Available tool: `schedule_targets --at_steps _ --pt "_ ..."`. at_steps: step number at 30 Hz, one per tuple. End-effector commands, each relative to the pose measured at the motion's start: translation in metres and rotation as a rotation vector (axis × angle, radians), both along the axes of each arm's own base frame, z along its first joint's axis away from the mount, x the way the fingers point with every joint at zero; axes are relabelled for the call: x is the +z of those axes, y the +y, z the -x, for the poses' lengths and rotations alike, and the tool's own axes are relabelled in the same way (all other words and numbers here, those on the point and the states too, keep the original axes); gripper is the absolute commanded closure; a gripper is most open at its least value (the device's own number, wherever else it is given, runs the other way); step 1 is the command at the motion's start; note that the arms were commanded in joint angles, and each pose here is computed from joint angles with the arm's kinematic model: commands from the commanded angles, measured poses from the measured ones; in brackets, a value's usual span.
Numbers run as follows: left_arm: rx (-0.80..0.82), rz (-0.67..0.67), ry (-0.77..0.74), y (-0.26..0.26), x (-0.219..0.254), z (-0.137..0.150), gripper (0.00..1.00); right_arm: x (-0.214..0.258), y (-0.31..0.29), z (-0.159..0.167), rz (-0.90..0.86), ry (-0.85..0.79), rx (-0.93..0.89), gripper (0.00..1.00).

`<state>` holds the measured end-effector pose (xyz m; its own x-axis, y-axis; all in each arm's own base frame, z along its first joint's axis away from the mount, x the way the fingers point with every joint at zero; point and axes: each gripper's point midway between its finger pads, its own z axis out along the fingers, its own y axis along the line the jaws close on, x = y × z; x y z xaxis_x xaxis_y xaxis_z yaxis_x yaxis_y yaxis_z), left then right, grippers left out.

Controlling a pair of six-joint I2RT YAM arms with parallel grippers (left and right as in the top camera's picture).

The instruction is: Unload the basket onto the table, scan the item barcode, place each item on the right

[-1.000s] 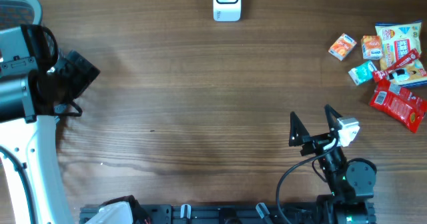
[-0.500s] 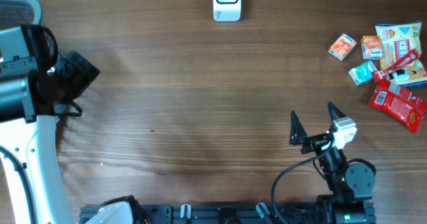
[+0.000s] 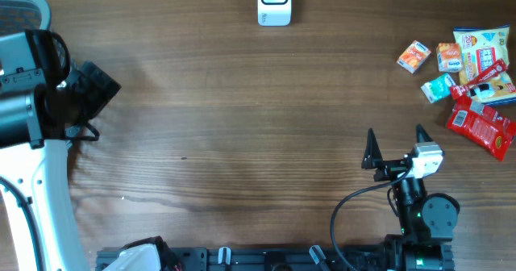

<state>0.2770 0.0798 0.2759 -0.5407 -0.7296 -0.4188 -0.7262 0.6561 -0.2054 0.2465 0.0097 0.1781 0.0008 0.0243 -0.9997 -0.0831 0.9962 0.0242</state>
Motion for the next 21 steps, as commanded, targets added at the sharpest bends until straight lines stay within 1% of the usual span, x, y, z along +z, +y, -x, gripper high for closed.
schedule_targets --at_steps 1,10,21 --pt "0.025 -0.011 -0.011 0.0043 0.0037 0.0006 0.00 -0.0011 -0.0081 0.0001 -0.011 -0.006 -0.039 0.00" --pt "0.025 -0.011 -0.011 0.0043 0.0037 0.0005 0.00 -0.0024 -0.0127 0.0000 0.051 -0.003 -0.066 0.00" --pt "0.025 -0.011 -0.011 0.0043 0.0037 0.0006 0.00 -0.0030 -0.0151 0.0000 0.017 0.001 -0.080 0.00"
